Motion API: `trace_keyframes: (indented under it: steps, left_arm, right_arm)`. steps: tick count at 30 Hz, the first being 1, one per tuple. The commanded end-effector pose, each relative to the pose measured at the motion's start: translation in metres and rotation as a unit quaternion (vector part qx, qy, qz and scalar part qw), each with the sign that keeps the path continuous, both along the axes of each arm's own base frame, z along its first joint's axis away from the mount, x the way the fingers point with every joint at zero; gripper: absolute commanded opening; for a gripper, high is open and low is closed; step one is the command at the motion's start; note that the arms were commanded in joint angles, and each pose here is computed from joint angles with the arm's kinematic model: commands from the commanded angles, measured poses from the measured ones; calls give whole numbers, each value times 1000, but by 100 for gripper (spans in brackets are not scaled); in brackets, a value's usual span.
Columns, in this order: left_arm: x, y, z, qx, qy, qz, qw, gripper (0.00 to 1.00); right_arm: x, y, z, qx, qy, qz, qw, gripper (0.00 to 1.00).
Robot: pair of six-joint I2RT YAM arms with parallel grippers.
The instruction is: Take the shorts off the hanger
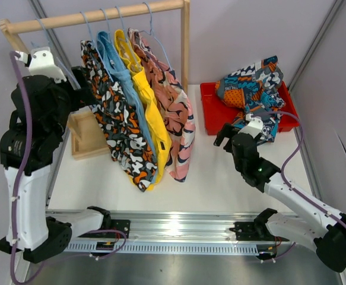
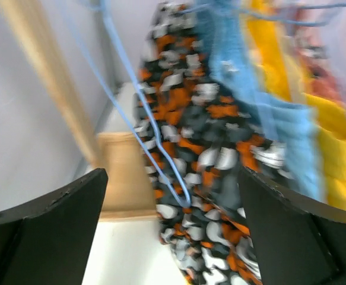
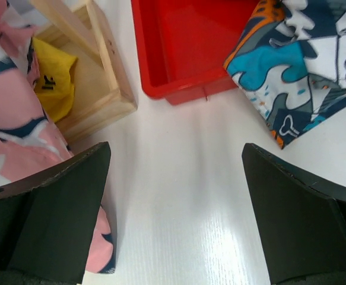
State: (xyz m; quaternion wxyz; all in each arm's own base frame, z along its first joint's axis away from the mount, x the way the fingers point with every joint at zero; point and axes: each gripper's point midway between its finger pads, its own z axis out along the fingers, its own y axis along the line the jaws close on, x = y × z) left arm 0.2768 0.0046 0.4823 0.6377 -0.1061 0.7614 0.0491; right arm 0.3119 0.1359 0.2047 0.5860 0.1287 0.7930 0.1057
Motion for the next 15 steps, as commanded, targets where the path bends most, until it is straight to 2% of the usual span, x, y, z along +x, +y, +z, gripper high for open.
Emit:
trace_keyframes:
  steps: [1, 2, 8, 12, 15]
  left_arm:
    - [-12, -43, 16, -46, -13, -89, 995, 99]
    - [-12, -68, 20, -60, -15, -137, 989, 99]
    - [-3, -147, 46, -95, -27, -255, 962, 99]
    - [3, -179, 65, -116, -48, -298, 946, 99]
    - [16, -203, 63, -132, -43, -326, 935, 99]
  right_arm:
    - [10, -11, 52, 0, -53, -40, 998, 99]
    - [11, -10, 59, 1, -59, -40, 997, 99]
    - [10, -9, 81, 16, -76, -36, 996, 99]
    - [3, -19, 75, 6, -72, -45, 996, 99]
    - [-3, -27, 70, 2, -71, -50, 996, 99]
